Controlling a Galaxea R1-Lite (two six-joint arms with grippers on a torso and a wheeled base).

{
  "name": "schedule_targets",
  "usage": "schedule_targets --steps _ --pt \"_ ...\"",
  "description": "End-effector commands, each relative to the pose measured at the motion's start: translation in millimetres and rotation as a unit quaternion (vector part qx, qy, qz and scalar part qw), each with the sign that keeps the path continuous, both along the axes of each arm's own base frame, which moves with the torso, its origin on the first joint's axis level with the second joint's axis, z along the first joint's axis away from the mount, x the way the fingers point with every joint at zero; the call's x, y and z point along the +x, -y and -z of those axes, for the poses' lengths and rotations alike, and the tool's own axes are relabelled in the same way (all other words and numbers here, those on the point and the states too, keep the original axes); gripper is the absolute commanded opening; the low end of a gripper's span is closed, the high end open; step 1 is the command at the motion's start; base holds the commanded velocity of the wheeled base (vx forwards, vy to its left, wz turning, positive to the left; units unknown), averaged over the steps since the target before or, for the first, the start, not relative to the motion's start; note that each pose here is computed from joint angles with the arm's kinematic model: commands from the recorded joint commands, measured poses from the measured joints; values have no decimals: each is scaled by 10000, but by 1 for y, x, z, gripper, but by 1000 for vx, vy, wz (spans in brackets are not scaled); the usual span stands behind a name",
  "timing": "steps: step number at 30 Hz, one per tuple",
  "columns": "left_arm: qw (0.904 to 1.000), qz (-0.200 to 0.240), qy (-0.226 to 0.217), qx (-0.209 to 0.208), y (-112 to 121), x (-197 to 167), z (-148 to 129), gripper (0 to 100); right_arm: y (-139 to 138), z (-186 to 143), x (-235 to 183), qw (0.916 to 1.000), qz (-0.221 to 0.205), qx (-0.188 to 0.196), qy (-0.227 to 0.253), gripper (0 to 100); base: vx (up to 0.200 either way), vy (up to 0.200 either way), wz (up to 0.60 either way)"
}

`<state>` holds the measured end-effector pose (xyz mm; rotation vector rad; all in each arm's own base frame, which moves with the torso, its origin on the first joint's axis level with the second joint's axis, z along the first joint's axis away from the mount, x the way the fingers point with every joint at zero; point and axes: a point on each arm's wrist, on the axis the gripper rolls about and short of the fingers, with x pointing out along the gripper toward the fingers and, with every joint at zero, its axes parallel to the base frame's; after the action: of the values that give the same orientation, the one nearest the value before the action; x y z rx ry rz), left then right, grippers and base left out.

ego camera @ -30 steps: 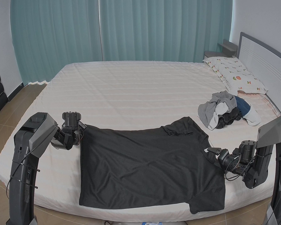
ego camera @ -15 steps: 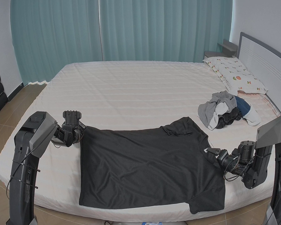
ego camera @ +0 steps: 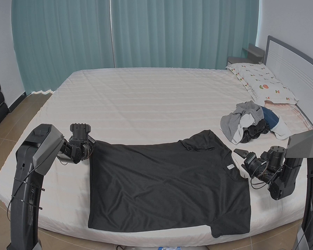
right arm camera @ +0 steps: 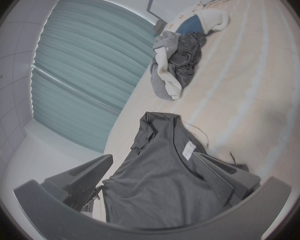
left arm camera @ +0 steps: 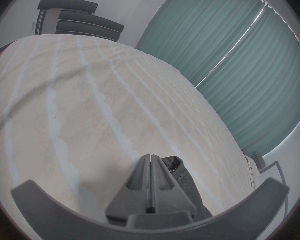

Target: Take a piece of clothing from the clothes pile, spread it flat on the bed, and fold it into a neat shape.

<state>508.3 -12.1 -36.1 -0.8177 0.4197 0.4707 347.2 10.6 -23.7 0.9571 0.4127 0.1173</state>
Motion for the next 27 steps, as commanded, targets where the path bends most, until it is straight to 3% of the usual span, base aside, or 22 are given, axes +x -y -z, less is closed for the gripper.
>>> schedule_targets --steps 1,3,7,12,17,27 --pt "10000 -26 7 -48 1 -1 -1 0 -4 26 34 9988 -174 -440 142 100 0 0 0" --pt "10000 -39 -3 -66 1 -1 -1 0 -7 30 51 9984 -196 -535 -18 100 0 0 0" --pt "9999 -55 -65 -88 1 -2 -1 0 -6 34 91 9963 257 -785 -233 100 0 0 0" --pt "9998 -101 -60 -156 1 -2 -1 0 -15 46 126 9925 571 -1065 -195 100 0 0 0" --pt "9998 -101 -68 -156 1 -2 -1 0 -19 52 133 9901 485 -1260 -372 100 0 0 0" --pt "9998 -101 -68 -156 1 -2 -1 0 -18 57 134 9903 450 -1259 -390 100 0 0 0"
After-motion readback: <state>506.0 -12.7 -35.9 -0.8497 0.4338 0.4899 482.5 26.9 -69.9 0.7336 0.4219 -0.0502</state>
